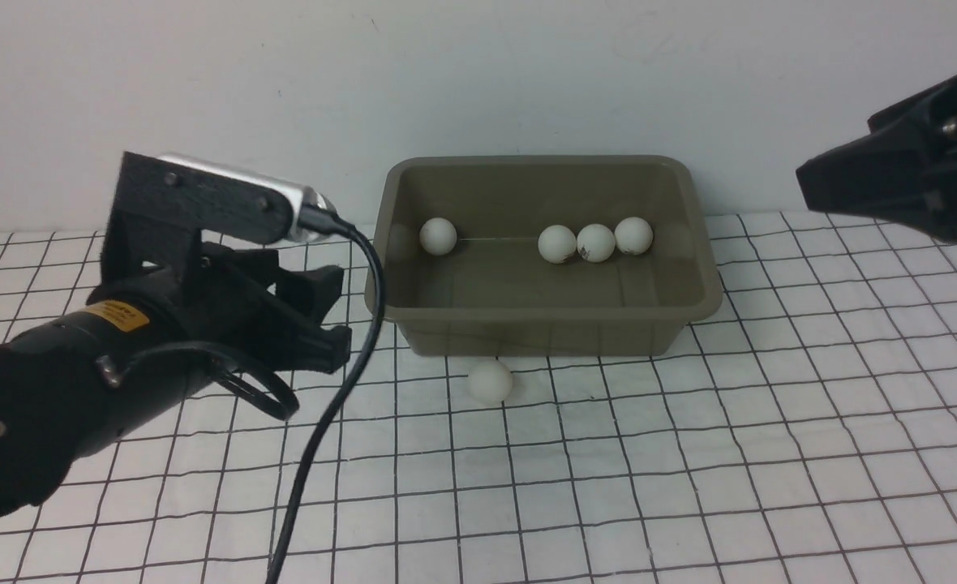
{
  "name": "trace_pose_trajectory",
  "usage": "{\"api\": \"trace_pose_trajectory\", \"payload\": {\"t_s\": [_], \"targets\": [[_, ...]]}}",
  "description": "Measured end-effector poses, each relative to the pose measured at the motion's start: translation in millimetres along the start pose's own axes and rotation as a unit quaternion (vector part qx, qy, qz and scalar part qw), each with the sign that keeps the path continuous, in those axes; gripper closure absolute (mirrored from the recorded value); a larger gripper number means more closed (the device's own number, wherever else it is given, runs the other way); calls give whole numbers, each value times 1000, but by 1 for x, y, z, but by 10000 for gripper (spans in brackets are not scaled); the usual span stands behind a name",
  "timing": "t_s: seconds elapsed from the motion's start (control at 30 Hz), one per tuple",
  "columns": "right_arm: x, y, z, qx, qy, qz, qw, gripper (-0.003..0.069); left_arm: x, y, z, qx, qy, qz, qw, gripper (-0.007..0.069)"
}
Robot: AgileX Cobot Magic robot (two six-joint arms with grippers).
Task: Put the table tennis balls into the box on the white checkered tablecloth.
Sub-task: 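Reach for and grasp a ping pong ball on the table beside the basket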
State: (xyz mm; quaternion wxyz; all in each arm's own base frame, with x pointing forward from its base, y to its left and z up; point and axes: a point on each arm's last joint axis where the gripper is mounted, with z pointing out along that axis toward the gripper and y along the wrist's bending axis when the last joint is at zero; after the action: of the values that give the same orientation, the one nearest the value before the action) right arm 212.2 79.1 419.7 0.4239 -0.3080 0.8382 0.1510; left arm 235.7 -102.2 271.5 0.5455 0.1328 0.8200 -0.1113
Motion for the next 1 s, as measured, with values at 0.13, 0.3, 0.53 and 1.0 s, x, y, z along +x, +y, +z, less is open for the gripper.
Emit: {"api": "trace_pose_trajectory", "payload": {"t_s": [0.13,0.3,0.53,1.0], "targets": [[0,0,0,0,0,0,1000,164,13,0,20,-5,26,51,998,263],[0,0,0,0,0,0,1000,164,19,-9,42,-8,-18,124,992,263],[0,0,0,3,2,-2,1000,164,38,-37,67,62,-41,168,983,263],[1,-2,0,10,4,-9,1000,164,72,-48,95,117,-6,20,993,143]]}}
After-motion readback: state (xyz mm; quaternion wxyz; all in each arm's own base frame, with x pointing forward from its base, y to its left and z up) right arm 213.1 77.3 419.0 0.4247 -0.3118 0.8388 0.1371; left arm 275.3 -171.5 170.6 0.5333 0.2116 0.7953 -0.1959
